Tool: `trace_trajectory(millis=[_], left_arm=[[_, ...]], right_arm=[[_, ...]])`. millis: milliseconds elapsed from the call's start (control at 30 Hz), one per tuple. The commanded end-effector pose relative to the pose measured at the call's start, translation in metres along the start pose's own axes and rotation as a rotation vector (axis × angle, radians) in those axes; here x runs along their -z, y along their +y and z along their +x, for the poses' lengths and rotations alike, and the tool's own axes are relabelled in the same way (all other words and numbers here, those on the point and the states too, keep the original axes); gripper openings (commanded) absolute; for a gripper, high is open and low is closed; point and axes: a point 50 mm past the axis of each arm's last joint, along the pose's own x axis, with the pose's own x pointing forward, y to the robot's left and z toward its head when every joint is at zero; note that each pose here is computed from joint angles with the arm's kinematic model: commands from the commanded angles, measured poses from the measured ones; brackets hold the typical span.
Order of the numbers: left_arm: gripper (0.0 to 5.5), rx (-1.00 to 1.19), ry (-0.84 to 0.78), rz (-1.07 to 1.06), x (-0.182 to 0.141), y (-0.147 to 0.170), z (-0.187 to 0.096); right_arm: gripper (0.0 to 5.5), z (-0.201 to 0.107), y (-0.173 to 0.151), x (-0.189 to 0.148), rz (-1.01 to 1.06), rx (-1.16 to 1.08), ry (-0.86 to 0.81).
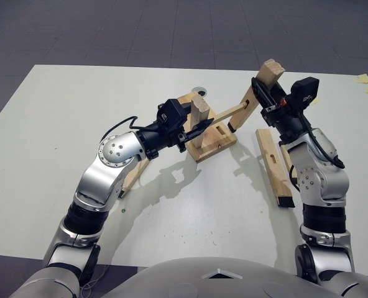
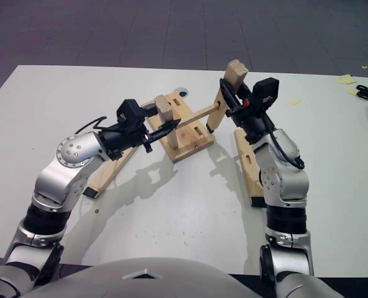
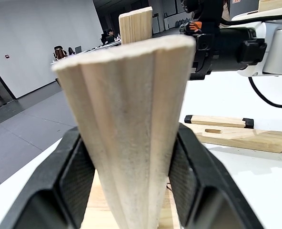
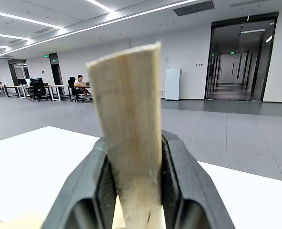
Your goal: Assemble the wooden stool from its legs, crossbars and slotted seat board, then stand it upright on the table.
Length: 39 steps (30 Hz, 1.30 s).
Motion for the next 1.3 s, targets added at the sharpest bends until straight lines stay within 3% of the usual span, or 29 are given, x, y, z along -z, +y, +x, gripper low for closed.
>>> trace_trajectory(millis=[33,200,367,533,733,1033,1300], left_arm=[[2.04,0.001,0.243,-0.083,0.047,-0.009,-0.003],[2.04,0.002,0.252,-0.086,0.05,-0.01,-0.004],[2.04,0.006,0.265,-0.082,0.052,-0.01,-0.006],[2.04,0.011,0.267,-0.078,0.052,-0.01,-0.006],[2.04,0.015,0.269,-0.076,0.053,-0.013,-0.005],[2.04,0.019,0.27,-0.082,0.055,-0.015,-0.005],[2.04,0.013,0.274,-0.09,0.057,-0.016,-0.005]], right_arm=[[1.04,0.009,0.04,-0.007,0.05,-0.278,-0.039],[1.04,0.003,0.031,0.021,-0.148,-0.143,0.019],[1.04,0.006,0.028,0.025,-0.201,-0.075,-0.026],[1.04,0.003,0.032,0.029,-0.123,-0.126,-0.001],[1.04,0.001,0.058,0.002,-0.024,-0.38,-0.004],[1.05,0.003,0.063,-0.013,0.013,-0.381,-0.035],[1.06,0.001,0.056,-0.003,0.017,-0.302,0.0]])
